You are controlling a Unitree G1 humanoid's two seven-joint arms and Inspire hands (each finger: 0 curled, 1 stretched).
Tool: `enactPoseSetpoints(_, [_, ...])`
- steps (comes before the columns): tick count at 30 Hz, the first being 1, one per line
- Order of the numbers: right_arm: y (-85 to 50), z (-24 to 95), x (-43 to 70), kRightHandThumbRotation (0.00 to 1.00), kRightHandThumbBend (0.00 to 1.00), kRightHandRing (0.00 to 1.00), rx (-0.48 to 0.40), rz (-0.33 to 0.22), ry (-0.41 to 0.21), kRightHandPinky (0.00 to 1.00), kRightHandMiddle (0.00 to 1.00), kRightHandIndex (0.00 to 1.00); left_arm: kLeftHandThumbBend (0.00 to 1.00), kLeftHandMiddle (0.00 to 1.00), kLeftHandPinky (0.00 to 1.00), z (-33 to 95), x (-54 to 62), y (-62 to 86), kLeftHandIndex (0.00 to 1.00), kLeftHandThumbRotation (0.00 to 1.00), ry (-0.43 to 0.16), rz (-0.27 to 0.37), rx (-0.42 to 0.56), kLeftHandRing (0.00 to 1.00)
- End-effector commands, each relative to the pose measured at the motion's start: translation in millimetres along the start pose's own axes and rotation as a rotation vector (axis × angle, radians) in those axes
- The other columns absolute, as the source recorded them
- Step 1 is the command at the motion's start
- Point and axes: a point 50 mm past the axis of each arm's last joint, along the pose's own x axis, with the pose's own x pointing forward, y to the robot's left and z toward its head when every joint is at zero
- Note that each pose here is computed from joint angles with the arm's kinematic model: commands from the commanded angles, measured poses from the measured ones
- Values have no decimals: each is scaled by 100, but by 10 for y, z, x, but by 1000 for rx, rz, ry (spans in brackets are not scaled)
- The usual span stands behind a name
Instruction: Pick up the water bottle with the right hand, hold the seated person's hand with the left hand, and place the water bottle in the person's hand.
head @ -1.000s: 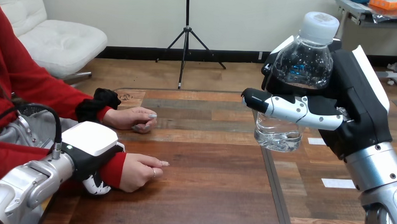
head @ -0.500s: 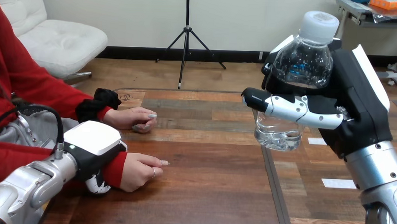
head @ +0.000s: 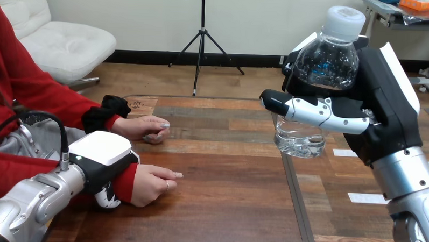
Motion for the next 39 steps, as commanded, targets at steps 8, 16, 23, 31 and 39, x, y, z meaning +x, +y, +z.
enactPoseSetpoints(8, [-59,51,162,0,81,25,-30,-20,-53,20,33,36,100,49,40,238,47,-12,51,0,-107,48,-94,44])
enactPoseSetpoints(16, [-49,-60,202,0,81,28,-29,-13,-33,22,35,37,99,50,40,269,27,44,52,0,-128,81,-129,45])
enactPoseSetpoints(23, [-15,-213,241,0,82,29,2,-5,4,23,36,38,98,52,42,325,-2,130,55,0,-152,114,-164,47])
enactPoseSetpoints(31, [34,-356,284,0,84,30,7,5,20,25,37,38,98,52,44,376,-44,215,56,0,-177,158,-182,48])
enactPoseSetpoints(39, [99,-513,315,0,86,31,-10,18,43,26,37,38,96,53,45,435,-100,308,56,0,-181,189,-190,49])
